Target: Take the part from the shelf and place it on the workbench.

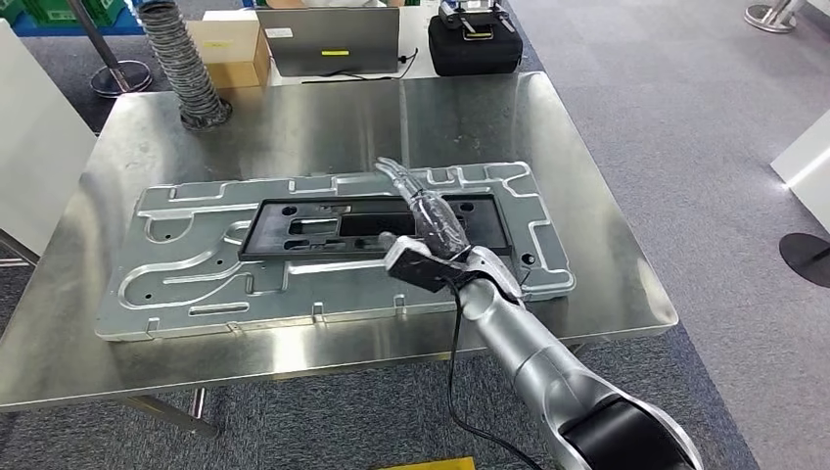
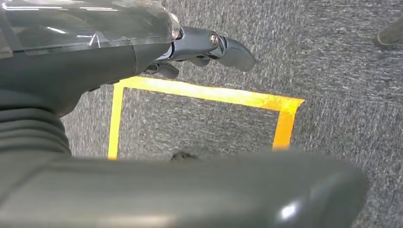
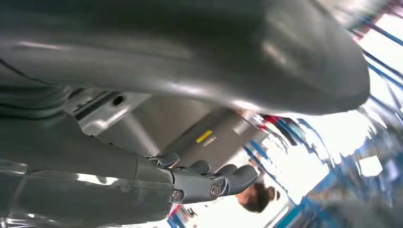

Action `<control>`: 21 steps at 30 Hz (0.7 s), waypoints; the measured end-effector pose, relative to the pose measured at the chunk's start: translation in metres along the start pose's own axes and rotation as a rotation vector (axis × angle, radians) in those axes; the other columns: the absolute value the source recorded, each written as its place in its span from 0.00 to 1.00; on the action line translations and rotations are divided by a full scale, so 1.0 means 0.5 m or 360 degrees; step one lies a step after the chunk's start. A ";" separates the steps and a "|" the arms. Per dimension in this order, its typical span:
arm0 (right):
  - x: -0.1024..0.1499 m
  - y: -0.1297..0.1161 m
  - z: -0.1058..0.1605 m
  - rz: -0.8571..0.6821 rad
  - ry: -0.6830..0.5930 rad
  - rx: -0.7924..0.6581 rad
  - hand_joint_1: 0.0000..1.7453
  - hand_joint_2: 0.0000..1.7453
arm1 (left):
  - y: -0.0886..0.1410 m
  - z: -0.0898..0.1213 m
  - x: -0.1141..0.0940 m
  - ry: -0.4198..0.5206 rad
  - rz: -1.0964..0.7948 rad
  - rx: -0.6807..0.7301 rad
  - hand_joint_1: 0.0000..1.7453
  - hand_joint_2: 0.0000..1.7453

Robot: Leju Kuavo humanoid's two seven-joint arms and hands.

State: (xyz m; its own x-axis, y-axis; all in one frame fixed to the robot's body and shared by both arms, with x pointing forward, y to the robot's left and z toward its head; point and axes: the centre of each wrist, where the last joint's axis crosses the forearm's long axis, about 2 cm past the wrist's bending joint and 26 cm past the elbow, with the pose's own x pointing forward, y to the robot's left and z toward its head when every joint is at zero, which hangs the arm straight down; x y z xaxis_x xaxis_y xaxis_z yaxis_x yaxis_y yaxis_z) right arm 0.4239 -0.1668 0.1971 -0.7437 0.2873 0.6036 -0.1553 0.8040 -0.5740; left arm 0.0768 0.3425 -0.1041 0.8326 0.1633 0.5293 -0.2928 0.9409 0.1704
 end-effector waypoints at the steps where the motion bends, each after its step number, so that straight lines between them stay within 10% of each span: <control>1: 0.006 -0.011 -0.001 -0.0086 -0.0026 -0.0085 0.00 0.00 | 0.000 0.000 0.000 0.0000 0.0002 0.0001 0.00 0.00; 10: 0.042 -0.161 0.052 0.0314 -0.0239 -0.0726 0.00 0.00 | 0.007 0.010 -0.027 -0.0024 0.0096 0.0008 0.00 0.00; 21: 0.035 -0.310 0.392 0.1145 0.0137 -0.1179 0.00 0.00 | 0.019 0.022 -0.058 0.0017 0.0210 0.0063 0.00 0.00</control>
State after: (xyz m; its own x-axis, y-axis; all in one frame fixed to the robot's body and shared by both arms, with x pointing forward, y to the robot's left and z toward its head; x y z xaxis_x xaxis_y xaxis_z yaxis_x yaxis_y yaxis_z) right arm 0.3077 -0.3884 0.1883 -0.4487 0.8393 0.3070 0.7680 0.5377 -0.3478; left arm 0.0446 0.3436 -0.1088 0.7906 0.2879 0.5404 -0.4181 0.8986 0.1330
